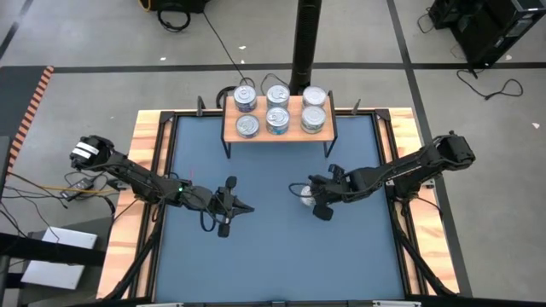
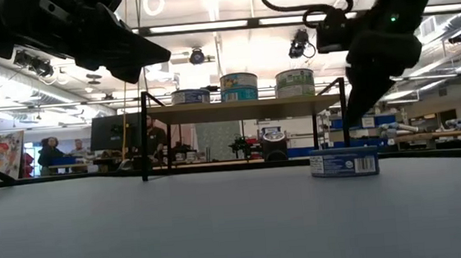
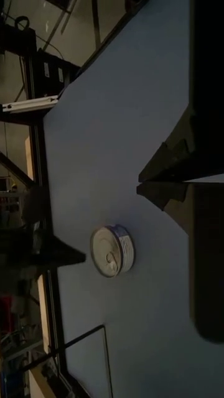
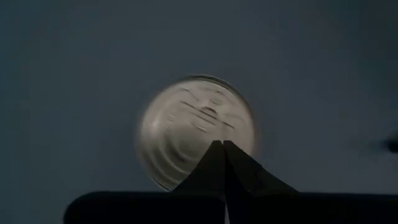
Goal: Stack canned seafood by type on shelf
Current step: Stack the blue tuna can on top of the blue tuna can on the shelf
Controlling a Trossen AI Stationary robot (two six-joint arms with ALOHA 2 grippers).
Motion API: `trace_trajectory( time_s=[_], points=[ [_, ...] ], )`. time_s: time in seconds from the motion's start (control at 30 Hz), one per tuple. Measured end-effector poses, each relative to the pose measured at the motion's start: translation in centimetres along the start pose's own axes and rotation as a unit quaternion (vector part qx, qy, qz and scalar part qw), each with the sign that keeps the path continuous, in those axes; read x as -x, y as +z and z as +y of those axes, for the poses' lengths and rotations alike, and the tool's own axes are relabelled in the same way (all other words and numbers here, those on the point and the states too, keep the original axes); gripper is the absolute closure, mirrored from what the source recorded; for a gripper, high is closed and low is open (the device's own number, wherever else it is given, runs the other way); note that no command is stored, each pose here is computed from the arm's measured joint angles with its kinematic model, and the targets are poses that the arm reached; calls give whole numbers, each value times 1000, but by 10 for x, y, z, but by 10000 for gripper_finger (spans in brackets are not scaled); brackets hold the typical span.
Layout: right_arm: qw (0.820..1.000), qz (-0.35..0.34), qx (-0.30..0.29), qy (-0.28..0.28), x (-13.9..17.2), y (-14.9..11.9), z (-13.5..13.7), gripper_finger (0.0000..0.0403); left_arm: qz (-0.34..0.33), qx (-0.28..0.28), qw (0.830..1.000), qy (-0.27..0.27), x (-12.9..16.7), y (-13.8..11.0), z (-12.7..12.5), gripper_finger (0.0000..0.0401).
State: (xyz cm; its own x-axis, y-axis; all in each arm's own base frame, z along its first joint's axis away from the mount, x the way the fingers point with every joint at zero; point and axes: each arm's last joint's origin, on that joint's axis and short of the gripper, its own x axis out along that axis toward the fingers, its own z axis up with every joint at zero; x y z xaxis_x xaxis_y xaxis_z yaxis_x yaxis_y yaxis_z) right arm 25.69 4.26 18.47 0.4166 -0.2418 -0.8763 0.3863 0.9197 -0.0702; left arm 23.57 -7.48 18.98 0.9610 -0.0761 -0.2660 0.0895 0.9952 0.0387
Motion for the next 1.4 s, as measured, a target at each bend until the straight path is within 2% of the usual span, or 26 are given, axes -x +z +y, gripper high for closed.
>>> trace_trajectory(
  time_s=[0.17,0.27,0.47,0.67,0.83,1.03,1.2,1.4],
  points=[
    [997,35,-21,-65,2,-9,-9,402,5,-1,1000,-7,0,-1,0,398],
    [995,51,-40,-81,-8,-21,-16,402,6,-2,1000,-8,0,-1,0,398],
    [997,23,-70,-18,-27,-35,-14,402,6,-3,1000,-8,0,-1,0,398],
    [996,-31,-83,27,-29,-29,-5,402,15,-29,999,-2,-4,-4,-1,398],
    [993,-67,-82,51,-27,-23,1,402,38,-66,997,1,-21,-9,-5,392],
    [993,-66,-79,49,-29,-23,1,402,59,-133,989,3,-44,-11,-10,359],
    [996,-43,-73,34,-45,-28,5,402,62,-172,983,16,-61,-3,-14,322],
    [994,-63,-70,57,-64,-27,17,402,118,-216,969,8,-81,1,-18,286]
  ],
)
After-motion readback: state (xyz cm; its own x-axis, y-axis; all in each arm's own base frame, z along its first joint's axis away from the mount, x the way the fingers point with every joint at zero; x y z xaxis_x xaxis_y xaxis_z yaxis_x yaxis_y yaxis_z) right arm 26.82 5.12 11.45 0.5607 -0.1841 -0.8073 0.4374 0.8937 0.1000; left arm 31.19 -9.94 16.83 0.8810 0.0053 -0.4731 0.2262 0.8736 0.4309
